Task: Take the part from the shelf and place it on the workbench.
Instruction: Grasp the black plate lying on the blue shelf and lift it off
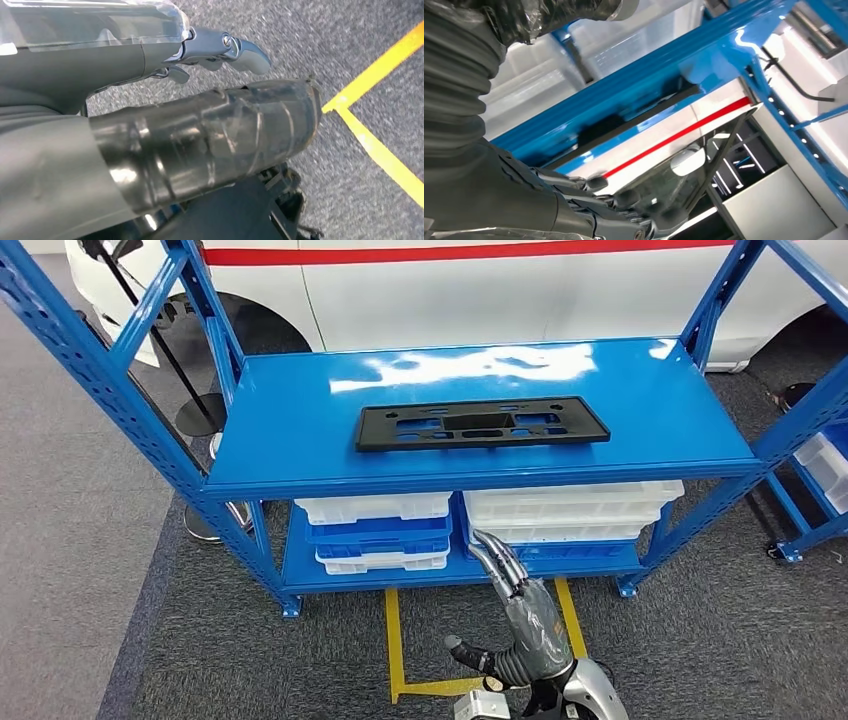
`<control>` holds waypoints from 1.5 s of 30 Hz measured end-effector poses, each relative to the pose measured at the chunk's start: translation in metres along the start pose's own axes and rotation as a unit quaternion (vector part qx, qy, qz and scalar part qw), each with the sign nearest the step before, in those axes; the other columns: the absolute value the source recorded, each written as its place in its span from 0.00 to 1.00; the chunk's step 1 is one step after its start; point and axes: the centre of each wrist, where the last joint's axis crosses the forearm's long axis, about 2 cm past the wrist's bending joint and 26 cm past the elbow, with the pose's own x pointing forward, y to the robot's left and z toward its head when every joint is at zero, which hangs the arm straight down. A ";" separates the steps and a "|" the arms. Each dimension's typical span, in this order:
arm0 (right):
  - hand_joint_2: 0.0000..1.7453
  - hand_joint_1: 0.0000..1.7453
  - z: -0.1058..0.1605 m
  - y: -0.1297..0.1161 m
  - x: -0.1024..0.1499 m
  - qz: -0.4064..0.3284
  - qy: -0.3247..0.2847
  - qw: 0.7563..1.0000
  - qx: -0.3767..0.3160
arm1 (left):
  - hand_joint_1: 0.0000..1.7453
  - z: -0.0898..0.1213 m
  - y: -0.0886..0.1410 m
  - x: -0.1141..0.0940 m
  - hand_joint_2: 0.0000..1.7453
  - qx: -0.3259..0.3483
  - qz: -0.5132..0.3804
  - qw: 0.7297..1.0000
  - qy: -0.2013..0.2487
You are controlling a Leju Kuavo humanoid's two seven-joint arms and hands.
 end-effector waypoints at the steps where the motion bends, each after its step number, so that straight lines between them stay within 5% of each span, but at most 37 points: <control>1: 1.00 0.00 0.000 0.000 0.000 0.000 0.000 1.000 0.000 | 0.00 0.000 0.000 0.000 0.00 0.000 0.000 1.000 0.000; 45: 1.00 0.00 0.001 0.000 0.001 0.000 -0.001 1.000 0.001 | 0.00 -0.001 0.002 0.001 0.00 0.010 -0.006 1.000 0.007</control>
